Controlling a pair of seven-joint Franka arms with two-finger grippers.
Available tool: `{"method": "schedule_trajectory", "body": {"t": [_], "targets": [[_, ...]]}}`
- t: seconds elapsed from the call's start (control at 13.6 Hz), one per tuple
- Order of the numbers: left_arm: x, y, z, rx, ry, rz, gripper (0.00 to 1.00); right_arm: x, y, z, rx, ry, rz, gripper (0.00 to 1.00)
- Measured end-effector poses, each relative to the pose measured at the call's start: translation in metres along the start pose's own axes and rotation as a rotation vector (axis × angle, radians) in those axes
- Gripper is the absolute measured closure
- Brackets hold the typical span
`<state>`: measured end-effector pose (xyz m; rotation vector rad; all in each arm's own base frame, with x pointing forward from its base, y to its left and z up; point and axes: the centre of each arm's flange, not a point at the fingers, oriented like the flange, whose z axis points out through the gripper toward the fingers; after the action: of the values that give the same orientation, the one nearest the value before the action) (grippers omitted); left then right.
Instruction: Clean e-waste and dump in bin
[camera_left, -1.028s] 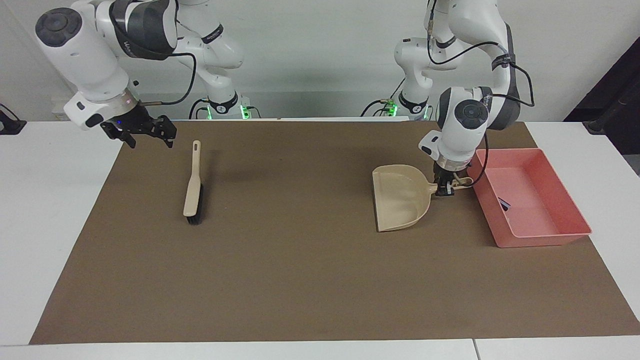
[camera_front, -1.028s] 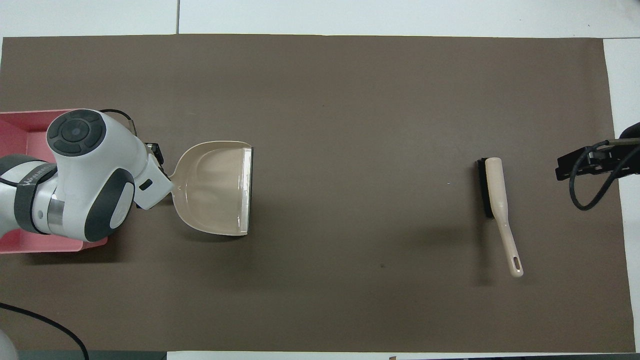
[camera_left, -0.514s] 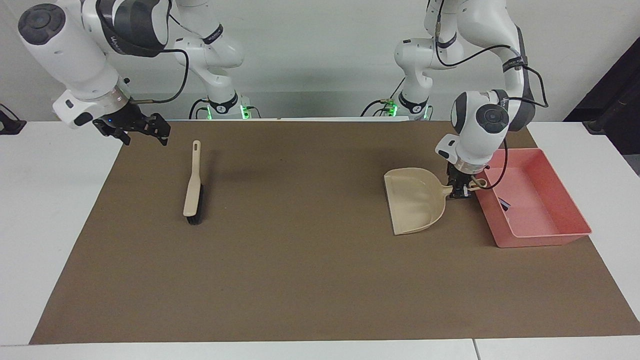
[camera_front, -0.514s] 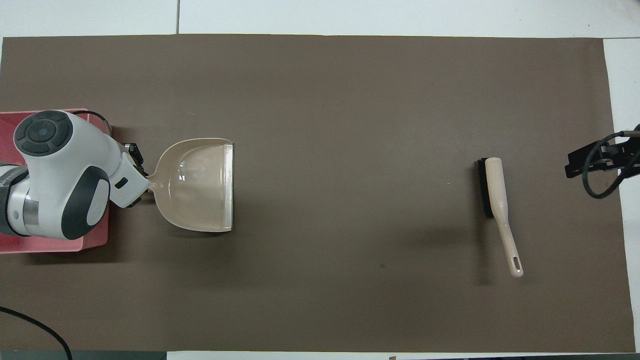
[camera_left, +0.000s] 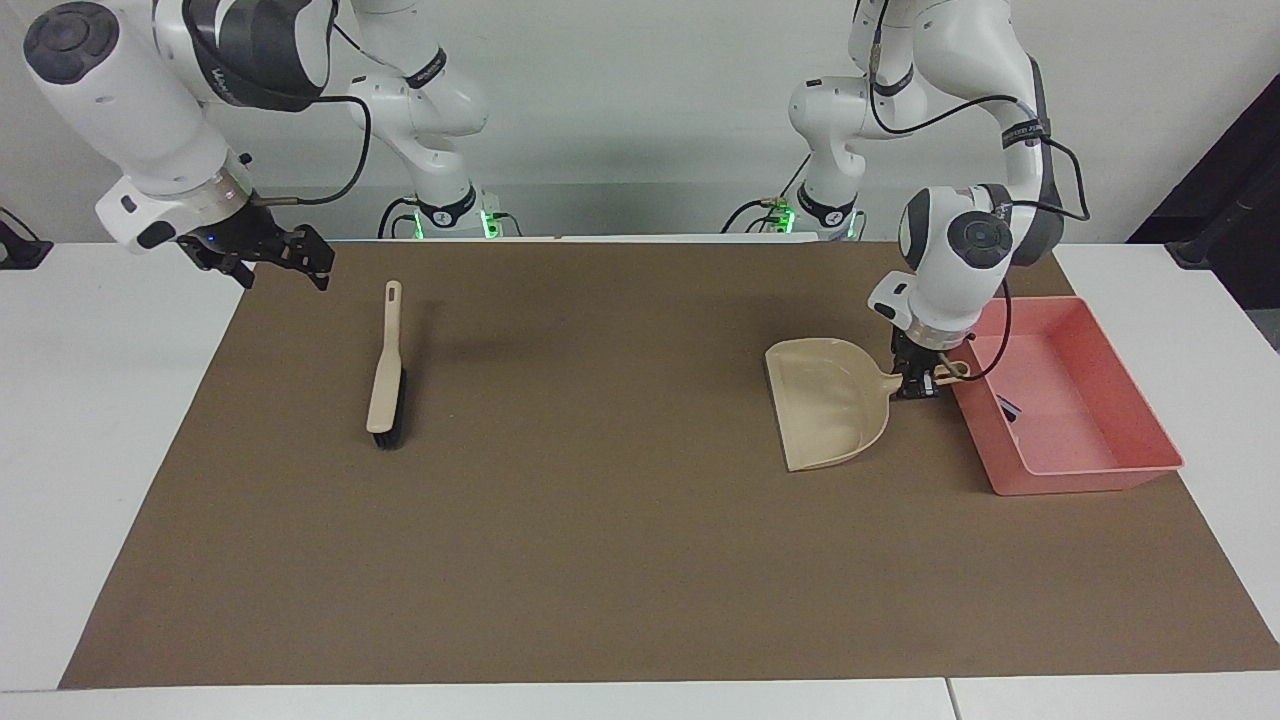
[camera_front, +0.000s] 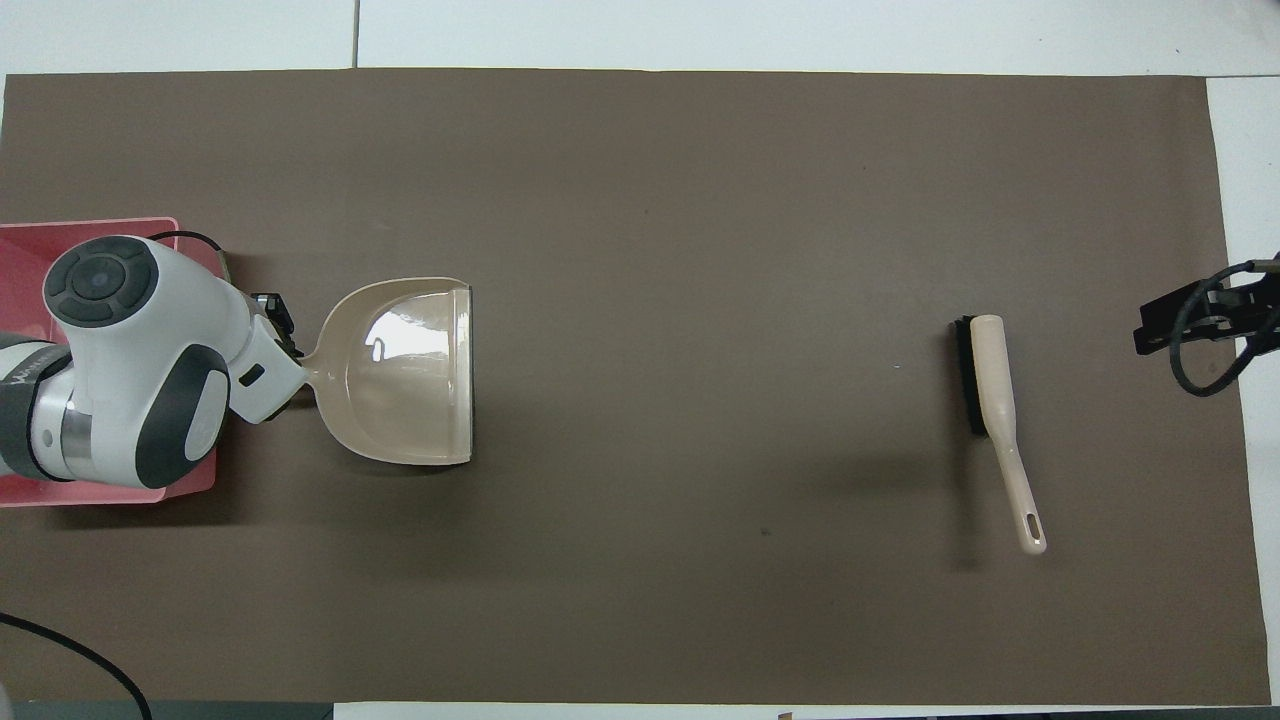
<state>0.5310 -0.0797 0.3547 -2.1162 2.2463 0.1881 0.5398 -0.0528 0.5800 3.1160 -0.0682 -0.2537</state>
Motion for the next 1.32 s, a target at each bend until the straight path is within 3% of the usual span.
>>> {"method": "schedule_trajectory", "body": {"t": [0.15,0.22,0.59,0.73,0.95,1.32], "targets": [[0.005,0.003,0.0,-0.002,-0.001,0.003,0.67,0.0,0.001,0.0,0.0,0.001,0.002,0.0],[0.013,0.004,-0.001,0.0,-0.001,0.012,0.59,0.0,0.001,0.0,0.0,0.0,0.001,0.0],[0.026,0.007,-0.022,0.039,0.004,-0.091,0.03,-0.003,0.011,-0.005,0.003,0.007,0.026,0.0],[0.013,0.015,-0.045,0.048,0.006,-0.229,0.02,-0.005,0.012,-0.008,0.004,0.013,0.029,0.0],[-0.017,0.031,-0.065,-0.005,-0.014,-0.507,0.02,-0.011,0.013,-0.016,0.005,0.03,0.03,0.0],[-0.05,0.029,-0.083,0.022,0.008,-0.928,0.02,-0.013,0.022,-0.017,0.008,0.036,0.046,0.0]]}}
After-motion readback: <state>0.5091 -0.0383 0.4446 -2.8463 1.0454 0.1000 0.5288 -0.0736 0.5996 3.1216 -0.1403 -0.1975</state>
